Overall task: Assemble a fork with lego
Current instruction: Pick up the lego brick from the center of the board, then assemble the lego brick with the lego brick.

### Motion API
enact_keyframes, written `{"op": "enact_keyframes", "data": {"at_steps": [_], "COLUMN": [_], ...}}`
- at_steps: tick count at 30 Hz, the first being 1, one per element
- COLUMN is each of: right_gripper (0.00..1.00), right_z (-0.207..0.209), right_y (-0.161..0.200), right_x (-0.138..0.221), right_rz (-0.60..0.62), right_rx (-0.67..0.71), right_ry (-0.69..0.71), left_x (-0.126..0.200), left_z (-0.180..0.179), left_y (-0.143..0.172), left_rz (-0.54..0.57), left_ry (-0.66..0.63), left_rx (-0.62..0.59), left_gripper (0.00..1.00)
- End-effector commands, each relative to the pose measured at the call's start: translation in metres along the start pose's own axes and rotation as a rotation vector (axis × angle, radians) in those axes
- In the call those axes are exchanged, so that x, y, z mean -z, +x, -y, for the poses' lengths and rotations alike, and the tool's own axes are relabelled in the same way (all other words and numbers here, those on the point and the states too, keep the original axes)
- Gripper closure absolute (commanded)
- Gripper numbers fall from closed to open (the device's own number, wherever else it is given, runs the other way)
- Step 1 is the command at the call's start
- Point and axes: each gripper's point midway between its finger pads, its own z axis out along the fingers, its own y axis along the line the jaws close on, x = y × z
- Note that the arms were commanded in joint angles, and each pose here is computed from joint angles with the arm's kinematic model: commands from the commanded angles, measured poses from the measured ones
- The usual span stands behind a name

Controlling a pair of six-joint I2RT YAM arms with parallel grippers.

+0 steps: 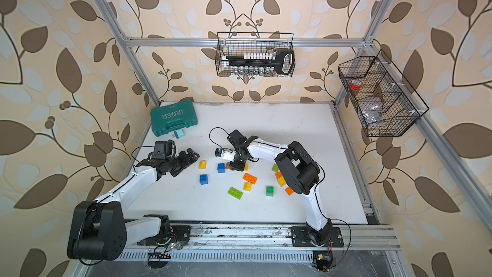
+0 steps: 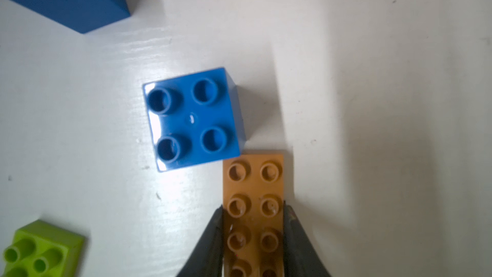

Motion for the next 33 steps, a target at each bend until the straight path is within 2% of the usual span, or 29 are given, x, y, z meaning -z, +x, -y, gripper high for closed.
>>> {"op": "enact_keyframes", "data": {"at_steps": [1,7,12,23,33], "right_gripper": [0.71,0.73,0.73,0.73,0.72], "right_z": [-0.003,-0.006,-0.012,-0.026,-0.023], "right_y": [-0.019,-0.036,-0.050,-0.065,-0.060], "right_x": [0.031,0.050,0.056,0.035,0.016], "right_rz": [0.065,0.095,0.128,0.117,0.087], "right_rx": [0.085,0.135,0.149,0.143,0.126], "right_ry": [-0.022,-0.040,-0.065,-0.119,-0.120], "left_x": [0.008,0.014,0.020,0.021,0.017], "left_z": [0.016,0.025,0.032,0.039,0.024], "left_y": [-0.008,-0.008,-0.015,-0.004,0.003], "left_rz": [-0.003,-0.063,-0.045,-0.067,-0.070], "left_ry": [0.054,0.097,0.177,0.280,0.261], "left_rx": [-0.018,0.018,0.068,0.071,0.121], "left_gripper": [0.01,0.01,0.01,0.03,0.03]}}
